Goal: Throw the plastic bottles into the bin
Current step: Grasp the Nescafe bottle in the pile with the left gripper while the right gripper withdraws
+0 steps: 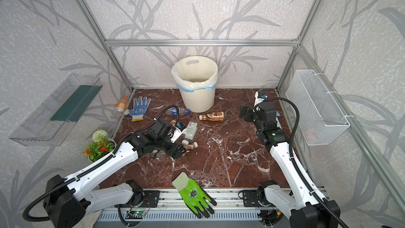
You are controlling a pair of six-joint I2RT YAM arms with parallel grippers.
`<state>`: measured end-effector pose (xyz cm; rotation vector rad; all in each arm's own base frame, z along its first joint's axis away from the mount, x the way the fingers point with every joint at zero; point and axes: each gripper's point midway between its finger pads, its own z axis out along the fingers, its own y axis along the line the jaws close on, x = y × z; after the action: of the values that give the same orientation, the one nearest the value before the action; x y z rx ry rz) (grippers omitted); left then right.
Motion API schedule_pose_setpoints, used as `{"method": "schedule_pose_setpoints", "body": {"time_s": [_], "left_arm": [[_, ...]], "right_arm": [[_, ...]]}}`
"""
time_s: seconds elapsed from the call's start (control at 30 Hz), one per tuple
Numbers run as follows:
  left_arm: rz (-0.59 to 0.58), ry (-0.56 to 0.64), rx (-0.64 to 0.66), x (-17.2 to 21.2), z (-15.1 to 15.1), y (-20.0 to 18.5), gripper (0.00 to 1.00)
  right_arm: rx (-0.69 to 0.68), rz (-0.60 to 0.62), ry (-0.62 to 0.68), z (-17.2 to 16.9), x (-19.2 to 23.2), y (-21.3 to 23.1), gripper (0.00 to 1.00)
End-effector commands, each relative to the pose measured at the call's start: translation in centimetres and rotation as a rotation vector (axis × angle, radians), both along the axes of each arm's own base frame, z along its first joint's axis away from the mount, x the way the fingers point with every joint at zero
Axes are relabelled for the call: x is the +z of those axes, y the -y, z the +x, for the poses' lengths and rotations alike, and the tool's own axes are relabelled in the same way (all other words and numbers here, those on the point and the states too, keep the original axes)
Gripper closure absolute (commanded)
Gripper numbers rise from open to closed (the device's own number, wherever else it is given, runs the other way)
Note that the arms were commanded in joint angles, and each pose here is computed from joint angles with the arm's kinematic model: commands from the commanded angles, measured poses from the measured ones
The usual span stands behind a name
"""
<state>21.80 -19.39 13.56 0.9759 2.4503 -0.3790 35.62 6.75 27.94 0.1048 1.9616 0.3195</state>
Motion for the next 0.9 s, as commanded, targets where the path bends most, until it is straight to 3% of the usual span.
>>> {"method": "schedule_pose_setpoints", "body": {"time_s": [0.0, 0.2, 0.53, 0.87], "left_arm": [[0.115, -0.024, -0.048, -1.4, -0.5, -0.7, 0.06], [0.263, -0.08, -0.109, -4.3, -0.9, -0.8, 0.06], [0.388, -0.091, -0.107, -7.2, 0.8, -0.8, 0.1], [0.532, -0.095, -0.131, -9.7, 1.5, -1.3, 0.33]], "right_arm": [[0.024, 0.052, -0.044, -0.1, -1.4, -0.8, 0.06], [0.035, 0.085, -0.05, 0.1, -2.6, -1.2, 0.07], [0.043, 0.078, -0.055, 0.3, -3.6, -1.3, 0.07], [0.031, 0.07, -0.061, 0.5, -4.7, -0.9, 0.08]]}}
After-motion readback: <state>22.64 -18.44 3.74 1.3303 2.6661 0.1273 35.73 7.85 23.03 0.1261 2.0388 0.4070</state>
